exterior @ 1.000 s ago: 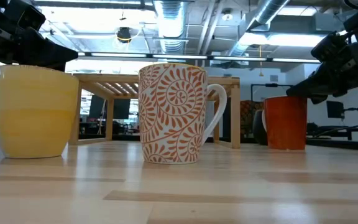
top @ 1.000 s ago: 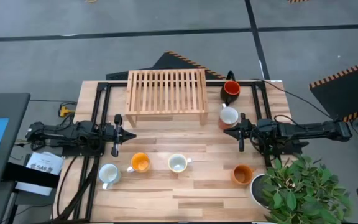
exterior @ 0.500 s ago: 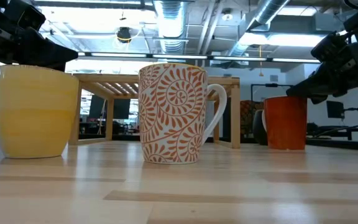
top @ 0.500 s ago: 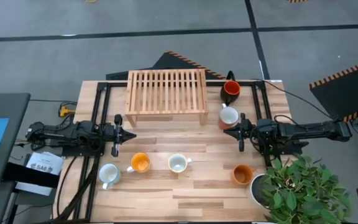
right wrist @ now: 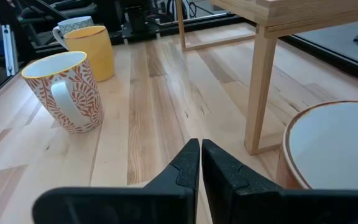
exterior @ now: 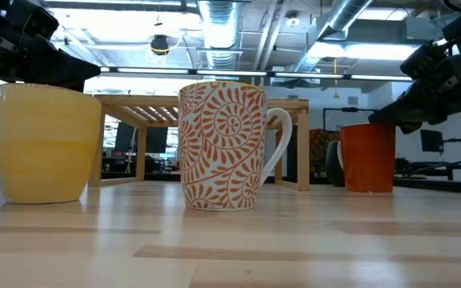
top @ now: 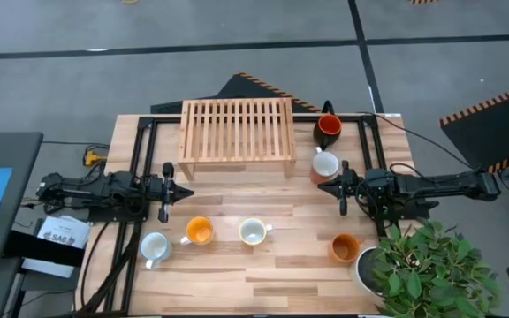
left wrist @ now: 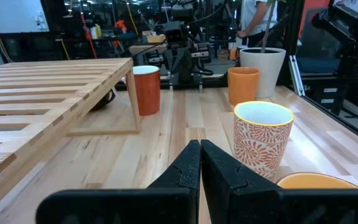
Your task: Place coffee mugs
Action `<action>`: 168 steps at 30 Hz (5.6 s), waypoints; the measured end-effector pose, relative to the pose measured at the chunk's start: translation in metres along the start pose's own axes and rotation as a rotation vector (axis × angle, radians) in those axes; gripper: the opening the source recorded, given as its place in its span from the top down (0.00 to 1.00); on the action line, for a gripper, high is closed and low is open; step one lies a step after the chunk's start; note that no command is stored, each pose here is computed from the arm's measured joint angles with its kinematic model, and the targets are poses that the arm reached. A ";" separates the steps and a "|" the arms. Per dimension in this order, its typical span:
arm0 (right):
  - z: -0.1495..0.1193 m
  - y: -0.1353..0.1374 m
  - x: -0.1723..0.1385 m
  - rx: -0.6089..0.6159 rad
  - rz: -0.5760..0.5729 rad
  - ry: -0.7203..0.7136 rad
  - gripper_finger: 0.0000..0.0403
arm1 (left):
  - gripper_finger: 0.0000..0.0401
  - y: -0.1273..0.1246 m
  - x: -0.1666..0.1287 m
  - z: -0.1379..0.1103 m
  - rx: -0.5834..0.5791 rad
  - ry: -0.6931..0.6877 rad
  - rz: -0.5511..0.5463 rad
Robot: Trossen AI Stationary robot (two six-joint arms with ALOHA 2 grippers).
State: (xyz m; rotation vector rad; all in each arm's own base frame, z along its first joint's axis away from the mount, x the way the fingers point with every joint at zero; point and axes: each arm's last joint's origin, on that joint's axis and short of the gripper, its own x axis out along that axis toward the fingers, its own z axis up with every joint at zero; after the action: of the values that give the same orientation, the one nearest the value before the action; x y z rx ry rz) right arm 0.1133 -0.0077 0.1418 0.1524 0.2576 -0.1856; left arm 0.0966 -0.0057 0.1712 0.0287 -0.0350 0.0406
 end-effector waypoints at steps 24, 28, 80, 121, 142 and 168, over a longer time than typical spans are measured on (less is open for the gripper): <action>0.000 0.000 0.000 0.000 0.000 0.000 0.88 | 1.00 0.000 0.000 0.000 0.000 0.000 0.000; 0.000 0.000 0.000 0.000 0.000 0.000 0.88 | 1.00 0.000 0.000 0.000 0.000 0.000 0.000; 0.000 0.000 0.000 0.000 0.000 0.000 0.88 | 1.00 0.000 0.000 0.000 0.000 0.000 0.000; 0.112 -0.057 0.017 0.511 -0.930 0.032 0.46 | 1.00 0.000 0.000 0.000 0.000 0.000 0.000; 0.071 -0.139 0.046 0.734 -1.269 0.153 0.37 | 1.00 0.000 0.000 0.000 0.000 0.000 0.001; 0.094 -0.137 0.044 0.636 -1.213 0.177 0.88 | 1.00 0.000 0.000 0.000 0.000 0.000 0.000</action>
State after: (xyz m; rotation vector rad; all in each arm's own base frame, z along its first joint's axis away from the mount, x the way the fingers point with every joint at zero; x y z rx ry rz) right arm 0.1498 -0.1638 0.2028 0.6366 0.4375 -1.4700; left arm 0.0966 -0.0057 0.1712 0.0290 -0.0351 0.0407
